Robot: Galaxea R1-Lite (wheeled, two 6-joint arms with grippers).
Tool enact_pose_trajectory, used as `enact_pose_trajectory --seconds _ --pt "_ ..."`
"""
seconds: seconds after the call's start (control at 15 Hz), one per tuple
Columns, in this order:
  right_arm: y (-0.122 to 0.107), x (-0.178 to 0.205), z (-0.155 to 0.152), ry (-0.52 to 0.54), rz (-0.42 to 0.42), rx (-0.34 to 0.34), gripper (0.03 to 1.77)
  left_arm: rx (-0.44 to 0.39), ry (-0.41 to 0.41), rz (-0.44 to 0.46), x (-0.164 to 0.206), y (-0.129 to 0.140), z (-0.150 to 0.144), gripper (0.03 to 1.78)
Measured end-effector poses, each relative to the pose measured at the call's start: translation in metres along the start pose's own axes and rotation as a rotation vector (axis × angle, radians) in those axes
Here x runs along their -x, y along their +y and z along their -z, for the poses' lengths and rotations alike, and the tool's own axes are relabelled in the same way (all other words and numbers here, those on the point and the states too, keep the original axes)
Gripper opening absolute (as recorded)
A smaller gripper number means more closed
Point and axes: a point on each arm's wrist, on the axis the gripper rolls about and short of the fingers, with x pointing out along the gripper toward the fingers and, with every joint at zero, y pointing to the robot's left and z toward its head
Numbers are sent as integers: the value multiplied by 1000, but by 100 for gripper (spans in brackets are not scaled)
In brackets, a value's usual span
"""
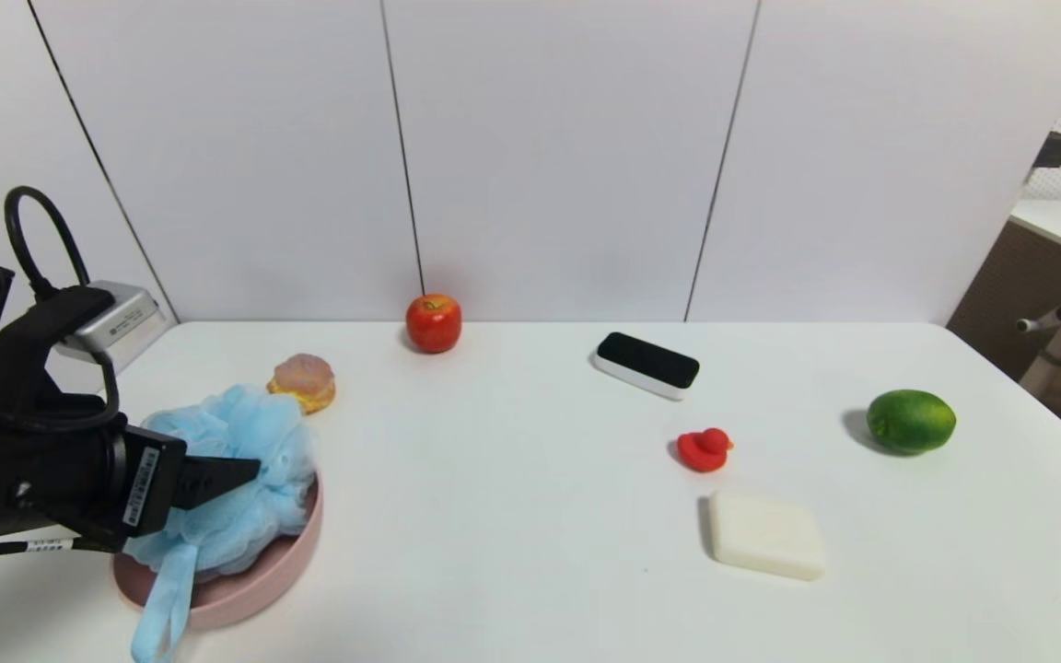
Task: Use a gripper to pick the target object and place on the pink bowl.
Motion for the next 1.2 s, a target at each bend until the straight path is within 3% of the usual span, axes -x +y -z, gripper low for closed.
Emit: enact_pose_trajectory --seconds 0.13,0.4,0.8,1.0,1.2 --pt "0 0 0 0 0 0 171 1 -43 -2 4 0 -4 154" --pt "0 0 0 0 0 0 171 18 -218 -24 21 5 -28 161" --pt "0 0 0 0 0 0 171 29 -446 -134 78 22 -53 166" --pt "0 0 0 0 0 0 171 35 -422 -168 85 21 -20 167" --pt "0 0 0 0 0 0 171 45 -370 -179 87 16 37 168"
